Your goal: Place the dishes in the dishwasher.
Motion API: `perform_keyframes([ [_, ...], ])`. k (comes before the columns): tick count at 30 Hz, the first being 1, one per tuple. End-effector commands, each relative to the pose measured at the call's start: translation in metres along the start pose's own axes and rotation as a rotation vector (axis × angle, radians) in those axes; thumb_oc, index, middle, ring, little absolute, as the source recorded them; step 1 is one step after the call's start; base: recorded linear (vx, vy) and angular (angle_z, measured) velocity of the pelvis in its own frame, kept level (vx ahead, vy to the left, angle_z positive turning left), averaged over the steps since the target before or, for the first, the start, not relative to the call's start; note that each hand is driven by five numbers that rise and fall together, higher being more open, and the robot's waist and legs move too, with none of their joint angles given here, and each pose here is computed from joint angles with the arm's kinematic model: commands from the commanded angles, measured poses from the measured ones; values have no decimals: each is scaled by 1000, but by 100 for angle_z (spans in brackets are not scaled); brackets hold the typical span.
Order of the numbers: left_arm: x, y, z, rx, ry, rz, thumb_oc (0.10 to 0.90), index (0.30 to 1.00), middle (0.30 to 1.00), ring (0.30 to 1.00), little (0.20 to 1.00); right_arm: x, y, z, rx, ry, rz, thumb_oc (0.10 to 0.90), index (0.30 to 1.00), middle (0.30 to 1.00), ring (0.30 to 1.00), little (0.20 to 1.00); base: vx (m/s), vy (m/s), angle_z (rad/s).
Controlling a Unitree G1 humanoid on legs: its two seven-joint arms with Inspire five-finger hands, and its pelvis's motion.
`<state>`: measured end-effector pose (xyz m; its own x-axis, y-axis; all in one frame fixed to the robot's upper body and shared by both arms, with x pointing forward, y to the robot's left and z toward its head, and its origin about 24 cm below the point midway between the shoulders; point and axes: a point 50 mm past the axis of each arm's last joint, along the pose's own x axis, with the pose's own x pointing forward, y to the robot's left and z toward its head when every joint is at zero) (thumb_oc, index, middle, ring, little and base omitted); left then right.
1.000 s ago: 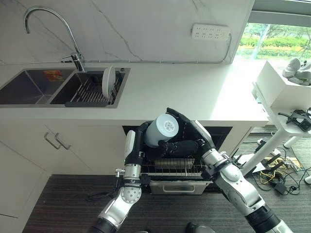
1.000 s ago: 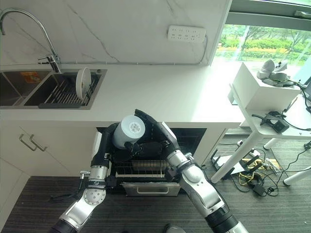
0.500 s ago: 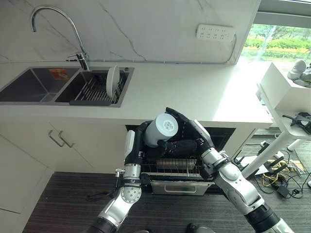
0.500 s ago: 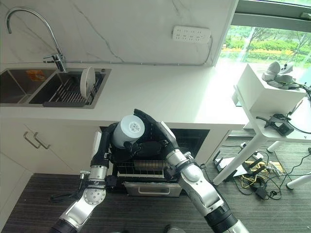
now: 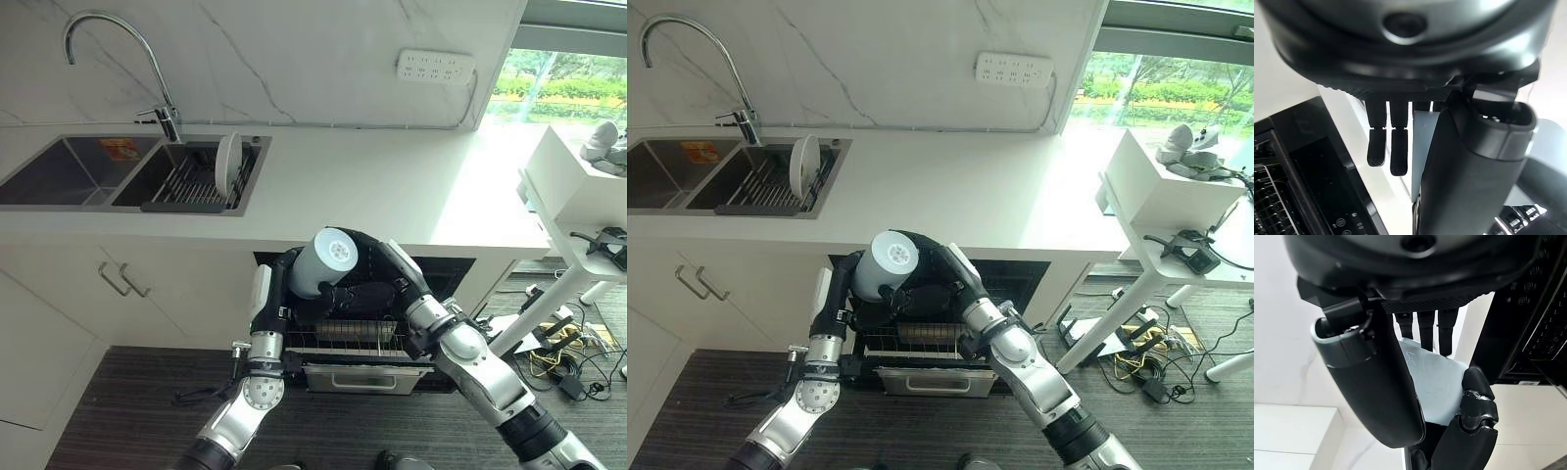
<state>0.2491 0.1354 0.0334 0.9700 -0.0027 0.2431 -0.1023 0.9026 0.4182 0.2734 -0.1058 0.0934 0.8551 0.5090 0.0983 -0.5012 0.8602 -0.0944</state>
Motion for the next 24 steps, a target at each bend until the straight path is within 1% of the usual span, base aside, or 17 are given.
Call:
perform_keyframes([
  [1, 22, -18, 62, -49, -350, -102, 400, 300, 300, 300, 300, 29, 37, 76, 43, -381, 187, 400, 300, 300, 300, 300, 0, 0, 0],
  [6, 21, -22, 53, 3, -295, -160, 400, 300, 300, 300, 300, 30, 37, 78, 27, -391, 188, 400, 300, 300, 300, 300, 0, 0, 0],
  [13, 21, -25, 49, 16, -276, -174, 400, 300, 300, 300, 300, 29, 35, 79, 21, -412, 154, 400, 300, 300, 300, 300, 0, 0, 0],
  [15, 21, -25, 49, 17, -273, -174, 458, 387, 387, 387, 387, 29, 33, 80, 22, -417, 142, 400, 300, 300, 300, 300, 0, 0, 0],
  [16, 21, -24, 48, 17, -272, -173, 653, 679, 679, 679, 679, 29, 32, 80, 22, -422, 131, 400, 300, 300, 300, 300, 0, 0, 0],
  [17, 21, -24, 48, 15, -269, -170, 800, 900, 900, 900, 900, 29, 31, 81, 22, -427, 120, 400, 300, 300, 300, 300, 0, 0, 0],
  [20, 21, -25, 47, 11, -254, -172, 800, 900, 900, 900, 900, 28, 27, 82, 27, -443, 79, 400, 300, 300, 300, 300, 0, 0, 0],
  [24, 21, -22, 44, 14, -248, -144, 800, 900, 900, 900, 900, 22, 13, 84, 56, -477, -26, 400, 300, 300, 300, 300, 0, 0, 0],
])
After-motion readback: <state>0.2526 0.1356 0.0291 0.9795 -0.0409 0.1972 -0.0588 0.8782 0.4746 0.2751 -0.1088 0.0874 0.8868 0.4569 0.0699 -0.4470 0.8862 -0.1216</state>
